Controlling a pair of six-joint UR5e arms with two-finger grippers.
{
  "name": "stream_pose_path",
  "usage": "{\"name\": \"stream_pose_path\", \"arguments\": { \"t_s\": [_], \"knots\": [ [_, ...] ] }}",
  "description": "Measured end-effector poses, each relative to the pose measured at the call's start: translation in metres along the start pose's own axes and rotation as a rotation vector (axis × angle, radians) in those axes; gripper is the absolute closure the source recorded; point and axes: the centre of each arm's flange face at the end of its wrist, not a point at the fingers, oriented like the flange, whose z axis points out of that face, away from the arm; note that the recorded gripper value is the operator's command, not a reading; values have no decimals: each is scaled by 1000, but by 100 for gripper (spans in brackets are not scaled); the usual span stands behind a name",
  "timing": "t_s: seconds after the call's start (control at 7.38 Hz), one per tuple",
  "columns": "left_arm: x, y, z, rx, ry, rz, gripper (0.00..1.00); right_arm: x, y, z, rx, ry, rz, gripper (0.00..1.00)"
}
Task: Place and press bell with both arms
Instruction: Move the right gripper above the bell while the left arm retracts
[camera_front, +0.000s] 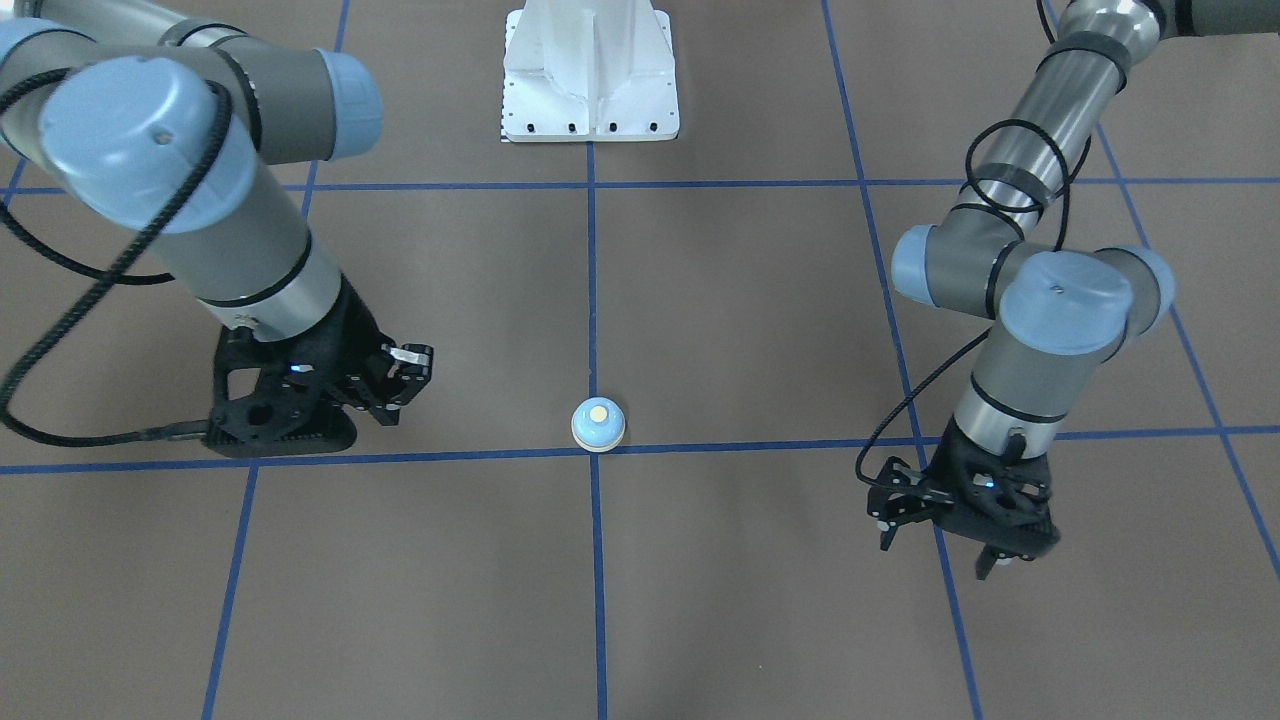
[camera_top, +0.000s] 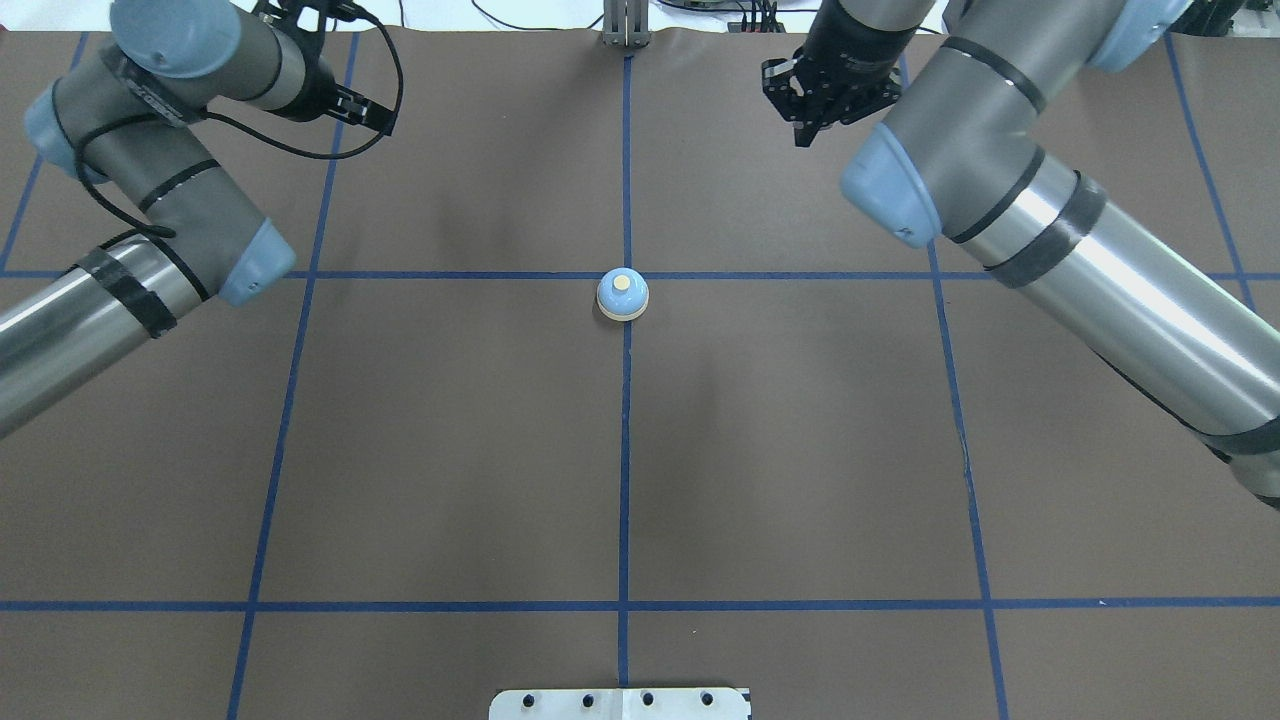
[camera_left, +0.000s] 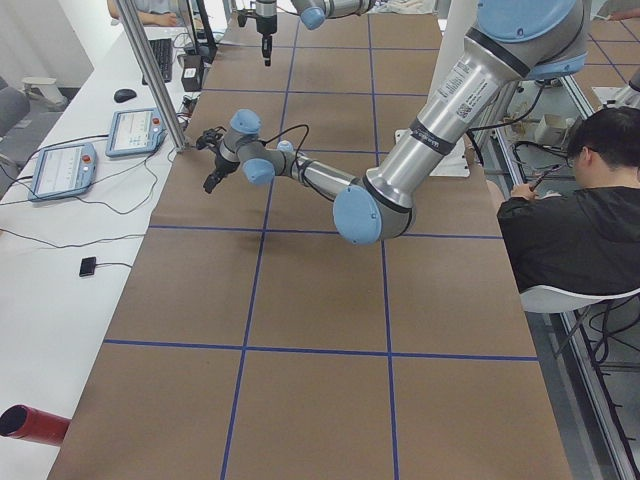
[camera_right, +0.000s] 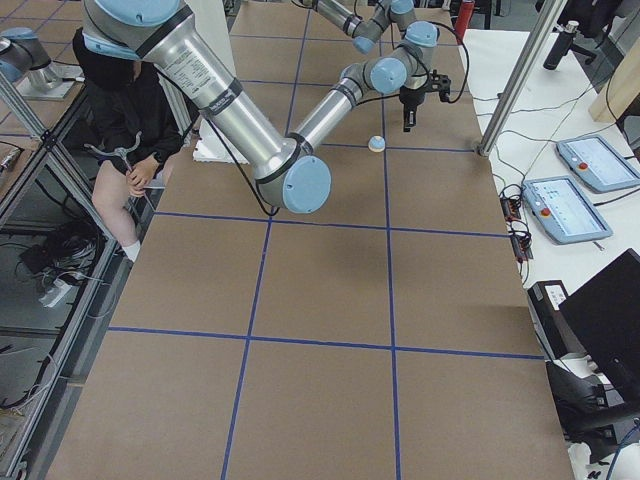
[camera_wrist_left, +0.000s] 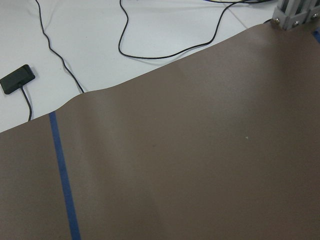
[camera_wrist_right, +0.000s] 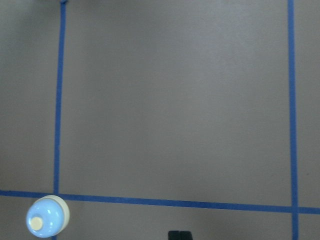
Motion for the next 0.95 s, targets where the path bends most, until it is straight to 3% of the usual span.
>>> {"name": "stream_pose_path", "arguments": {
  "t_s": [0.41, 0.95],
  "knots": [
    [-148, 58, -28, -125, 28, 52, 1, -68, 22, 32, -20, 11, 38, 100],
    [-273, 118, -115, -270, 7, 126, 1, -127, 38, 84, 32, 5, 28, 100]
  ]
}}
